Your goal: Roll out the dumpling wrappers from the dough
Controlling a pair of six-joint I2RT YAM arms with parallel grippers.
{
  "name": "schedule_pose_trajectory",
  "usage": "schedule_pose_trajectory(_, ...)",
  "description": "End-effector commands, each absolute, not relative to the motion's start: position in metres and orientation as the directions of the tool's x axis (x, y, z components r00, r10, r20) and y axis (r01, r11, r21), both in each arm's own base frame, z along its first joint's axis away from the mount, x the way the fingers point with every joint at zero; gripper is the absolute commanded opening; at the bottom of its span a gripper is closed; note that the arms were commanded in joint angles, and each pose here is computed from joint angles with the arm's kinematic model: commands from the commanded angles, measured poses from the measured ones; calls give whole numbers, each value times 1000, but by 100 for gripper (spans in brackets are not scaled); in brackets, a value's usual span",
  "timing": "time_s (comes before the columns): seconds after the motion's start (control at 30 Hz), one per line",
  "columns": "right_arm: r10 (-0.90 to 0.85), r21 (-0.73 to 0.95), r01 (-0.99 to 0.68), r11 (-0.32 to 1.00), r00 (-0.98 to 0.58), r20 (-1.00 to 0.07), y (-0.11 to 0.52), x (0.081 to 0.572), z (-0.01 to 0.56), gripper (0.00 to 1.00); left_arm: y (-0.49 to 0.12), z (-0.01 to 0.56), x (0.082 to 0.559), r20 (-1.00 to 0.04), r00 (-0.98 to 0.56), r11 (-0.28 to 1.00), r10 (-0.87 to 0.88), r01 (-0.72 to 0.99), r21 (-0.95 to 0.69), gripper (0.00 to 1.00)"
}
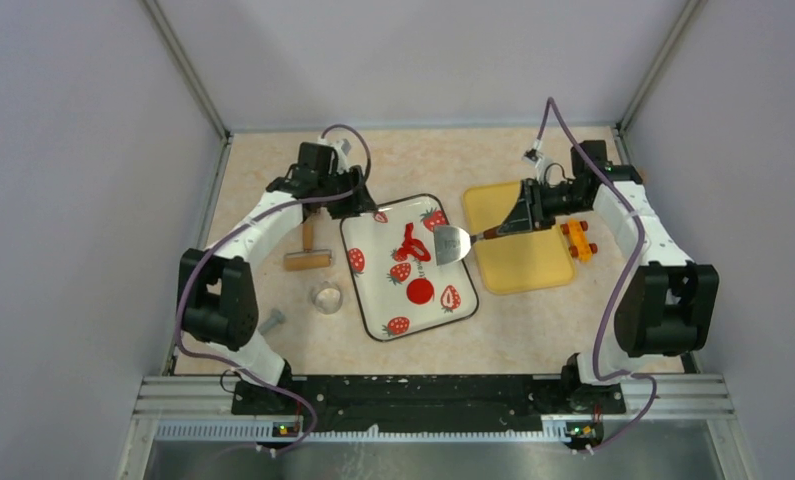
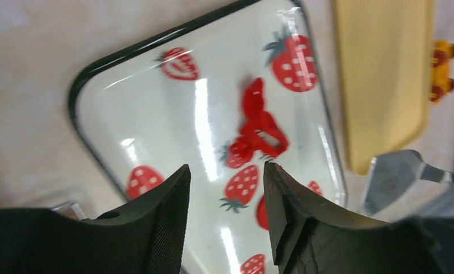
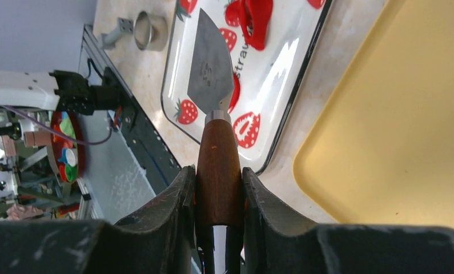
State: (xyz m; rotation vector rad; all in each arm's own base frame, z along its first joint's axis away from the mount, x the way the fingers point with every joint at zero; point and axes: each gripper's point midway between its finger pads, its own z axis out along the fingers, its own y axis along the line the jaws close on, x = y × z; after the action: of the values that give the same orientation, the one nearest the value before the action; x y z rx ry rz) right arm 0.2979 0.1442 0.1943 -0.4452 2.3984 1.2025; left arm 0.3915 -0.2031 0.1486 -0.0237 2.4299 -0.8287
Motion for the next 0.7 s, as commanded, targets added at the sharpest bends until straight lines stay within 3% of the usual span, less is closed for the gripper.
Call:
schedule_pose_trajectory(0.0,-222,647,-528,550,-839,-497,138,265,182,0,-121,102,355,-470,-878,967,-94,31,-252,51)
schedule_pose_trajectory(0.17,-247,640,-515,570,-850,-465,133,265,162,0,-112,72,330,-400,-910,971,-113,-15,-241,44)
schedule_pose_trajectory(0.67,-279,560,-461,689,-881,-383,123,280,125,0,-135,36,323,-314,-938,934,-151,-31,-357,44)
